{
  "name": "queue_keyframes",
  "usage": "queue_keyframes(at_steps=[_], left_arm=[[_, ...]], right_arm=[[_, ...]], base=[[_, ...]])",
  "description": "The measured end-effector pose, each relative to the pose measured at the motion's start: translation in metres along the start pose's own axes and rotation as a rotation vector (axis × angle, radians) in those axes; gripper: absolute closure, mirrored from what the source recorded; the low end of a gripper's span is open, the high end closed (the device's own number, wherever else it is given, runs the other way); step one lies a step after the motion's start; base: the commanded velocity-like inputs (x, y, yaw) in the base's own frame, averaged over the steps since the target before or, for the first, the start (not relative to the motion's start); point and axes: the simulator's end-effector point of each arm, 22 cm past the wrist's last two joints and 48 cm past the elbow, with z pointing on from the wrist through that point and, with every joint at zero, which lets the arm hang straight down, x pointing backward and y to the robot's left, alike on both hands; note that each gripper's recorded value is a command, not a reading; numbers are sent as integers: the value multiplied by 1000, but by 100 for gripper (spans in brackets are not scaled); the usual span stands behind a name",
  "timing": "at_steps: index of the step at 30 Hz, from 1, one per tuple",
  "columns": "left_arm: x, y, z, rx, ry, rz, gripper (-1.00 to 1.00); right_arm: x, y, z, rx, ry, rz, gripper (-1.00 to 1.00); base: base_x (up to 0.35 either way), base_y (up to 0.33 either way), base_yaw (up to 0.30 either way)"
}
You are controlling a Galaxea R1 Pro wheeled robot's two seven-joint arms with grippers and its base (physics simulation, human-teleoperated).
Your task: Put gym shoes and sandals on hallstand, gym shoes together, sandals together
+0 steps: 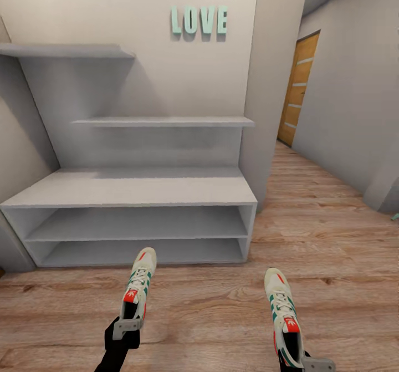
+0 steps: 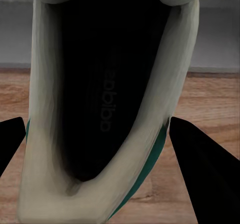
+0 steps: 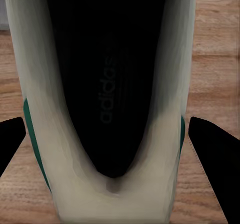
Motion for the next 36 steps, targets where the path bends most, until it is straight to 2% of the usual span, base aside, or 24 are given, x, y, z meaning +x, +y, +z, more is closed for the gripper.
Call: queue_keyframes(at_steps=[16,20,22,24,25,26,29,32,36], left_arm=[[3,0,0,-2,12,0,100],[-7,12,13,-46,39,-2,100],[-16,17,29,-73,94,3,100],[-27,17,42,-81,141,4,100],[-29,17,45,-81,146,3,100],[-36,15,49,-79,146,3,100],[-50,10,55,-74,138,0,100],[-62,7,59,-70,119,-2,100],[-66,6,61,-67,127,-2,100]], right_arm=[[-4,-4,1,8,-9,3,100],[-8,-14,3,20,-16,-6,100],[-23,-41,8,55,-48,-17,100],[-41,-109,8,178,-82,15,100],[-43,-120,8,195,-83,15,100],[-45,-147,5,248,-83,37,100],[-48,-196,0,328,-52,56,100],[-58,-219,2,353,-23,54,100],[-76,-227,6,358,-22,53,100]], base=[[0,0,-1],[0,0,0],[0,0,0],[0,0,0],[0,0,0],[0,0,0],[0,0,0],[0,0,0],[0,0,0]])
